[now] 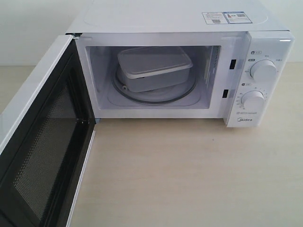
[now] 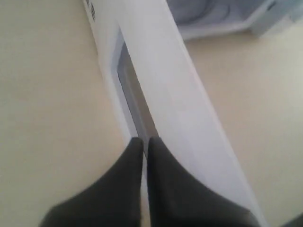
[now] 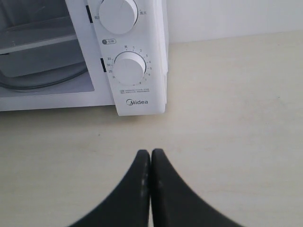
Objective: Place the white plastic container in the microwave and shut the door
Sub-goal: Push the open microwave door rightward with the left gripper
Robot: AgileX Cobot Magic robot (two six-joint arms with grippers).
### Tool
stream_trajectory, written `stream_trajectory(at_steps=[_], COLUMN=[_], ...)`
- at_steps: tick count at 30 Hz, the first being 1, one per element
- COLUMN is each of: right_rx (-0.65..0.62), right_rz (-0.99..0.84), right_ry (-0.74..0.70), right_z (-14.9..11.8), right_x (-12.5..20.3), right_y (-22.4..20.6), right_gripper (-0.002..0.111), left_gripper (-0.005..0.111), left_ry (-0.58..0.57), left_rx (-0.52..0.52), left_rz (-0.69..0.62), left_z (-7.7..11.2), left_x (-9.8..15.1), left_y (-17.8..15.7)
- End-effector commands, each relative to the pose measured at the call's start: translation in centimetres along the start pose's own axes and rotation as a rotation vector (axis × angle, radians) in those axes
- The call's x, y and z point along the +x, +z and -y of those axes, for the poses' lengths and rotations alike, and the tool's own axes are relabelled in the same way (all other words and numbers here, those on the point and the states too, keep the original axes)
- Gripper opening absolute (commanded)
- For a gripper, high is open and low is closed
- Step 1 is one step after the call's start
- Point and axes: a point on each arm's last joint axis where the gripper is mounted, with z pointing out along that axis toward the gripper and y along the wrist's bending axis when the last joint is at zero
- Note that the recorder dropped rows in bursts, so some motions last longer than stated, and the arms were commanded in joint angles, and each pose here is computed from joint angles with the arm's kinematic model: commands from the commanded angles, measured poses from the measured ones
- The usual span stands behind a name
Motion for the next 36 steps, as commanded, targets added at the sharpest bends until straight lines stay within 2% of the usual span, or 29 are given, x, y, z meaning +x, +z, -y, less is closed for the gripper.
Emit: stream_trajectory(at_steps=[1, 4, 9, 14, 18, 26, 36], right_rx=[0.004, 0.004, 0.004, 0.004, 0.004, 0.004, 0.004], right_rz=[0.017, 0.017, 0.017, 0.017, 0.017, 0.017, 0.017], right_ry=[-0.009, -0.009, -0.009, -0.009, -0.009, -0.007, -0.009], right_z=[0.0, 0.0, 0.0, 0.0, 0.0, 0.0, 0.0], right_x=[-0.1, -0.1, -0.1, -0.1, -0.1, -0.1, -0.1], right_y=[0.0, 0.0, 0.0, 0.0, 0.0, 0.0, 0.0], right_gripper=[0.0, 0.0, 0.0, 0.0, 0.0, 0.0, 0.0], left_gripper=[0.004, 0.004, 0.004, 0.004, 0.004, 0.004, 0.004], left_ry=[0.054, 0.068, 0.135, 0.219, 0.212, 0.158, 0.137], left_rx=[0.085, 0.137, 0.239, 0.274, 0.278, 0.242, 0.262], left_rz=[-0.141, -0.175, -0.211, -0.138, -0.039, 0.03, 0.107], left_z=[-0.7, -0.7, 0.8, 2.7, 3.8, 3.5, 3.6], left_x=[0.5, 0.8, 0.8, 0.1, -1.0, -2.1, -5.6], left_y=[2.9, 4.5, 6.3, 7.5, 8.3, 10.1, 11.6])
